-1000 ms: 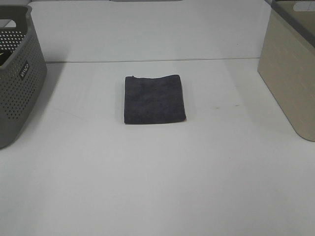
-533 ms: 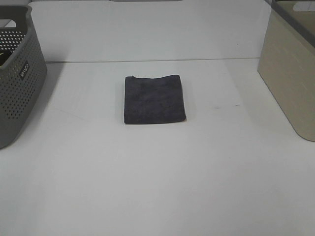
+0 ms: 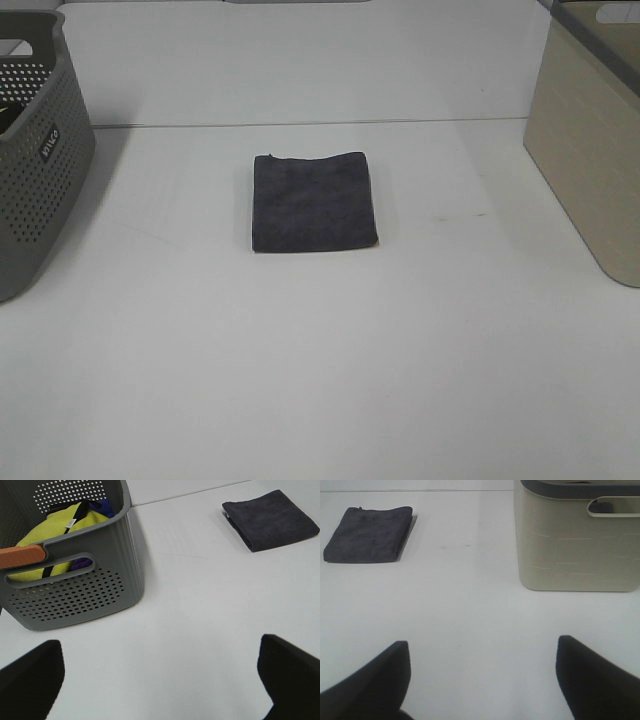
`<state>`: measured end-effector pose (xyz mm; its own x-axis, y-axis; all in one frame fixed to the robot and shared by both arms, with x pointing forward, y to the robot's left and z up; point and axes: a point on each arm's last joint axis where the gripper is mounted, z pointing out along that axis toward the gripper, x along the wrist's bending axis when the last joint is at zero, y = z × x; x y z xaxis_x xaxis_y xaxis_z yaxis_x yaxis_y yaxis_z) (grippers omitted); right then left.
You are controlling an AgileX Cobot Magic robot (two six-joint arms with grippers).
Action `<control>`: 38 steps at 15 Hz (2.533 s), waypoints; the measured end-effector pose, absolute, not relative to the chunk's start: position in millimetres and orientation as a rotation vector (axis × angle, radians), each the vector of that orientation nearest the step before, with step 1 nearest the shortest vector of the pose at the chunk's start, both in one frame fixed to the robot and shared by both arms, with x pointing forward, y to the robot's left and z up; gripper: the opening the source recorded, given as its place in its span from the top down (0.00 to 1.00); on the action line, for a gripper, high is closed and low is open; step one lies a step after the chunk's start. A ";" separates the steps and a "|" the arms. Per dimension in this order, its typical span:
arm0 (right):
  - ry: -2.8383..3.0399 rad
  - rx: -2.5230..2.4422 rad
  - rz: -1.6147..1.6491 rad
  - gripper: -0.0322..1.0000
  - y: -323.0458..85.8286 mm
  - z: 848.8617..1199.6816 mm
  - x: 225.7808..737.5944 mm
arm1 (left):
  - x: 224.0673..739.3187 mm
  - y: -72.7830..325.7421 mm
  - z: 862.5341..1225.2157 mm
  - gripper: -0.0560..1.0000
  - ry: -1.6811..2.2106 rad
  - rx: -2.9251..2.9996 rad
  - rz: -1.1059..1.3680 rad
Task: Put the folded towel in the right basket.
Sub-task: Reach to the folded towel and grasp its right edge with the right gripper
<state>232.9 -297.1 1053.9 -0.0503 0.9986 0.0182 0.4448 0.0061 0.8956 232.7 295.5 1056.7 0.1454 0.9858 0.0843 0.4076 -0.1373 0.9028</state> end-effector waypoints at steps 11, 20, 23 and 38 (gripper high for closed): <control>1.586 1.530 0.995 0.25 -296.1 1073.7 258.2 | 232.7 295.5 1056.7 0.01 1.361 1.665 0.963; 1.763 1.748 0.985 0.25 -279.1 1128.2 430.2 | 232.7 295.5 1056.7 0.01 1.361 1.665 0.963; 1.906 1.784 0.959 0.25 -270.1 1122.2 499.0 | 232.7 295.5 1056.7 0.01 1.361 1.665 0.963; 2.571 1.839 0.746 0.25 -140.0 965.9 692.3 | 232.7 295.5 1056.7 0.01 1.361 1.665 0.963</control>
<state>692.3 -140.0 965.9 -0.3548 0.8695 0.3435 0.9183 0.2553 0.3025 232.7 295.5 1056.7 0.1454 0.9858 0.0843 0.4076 -0.1373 0.9028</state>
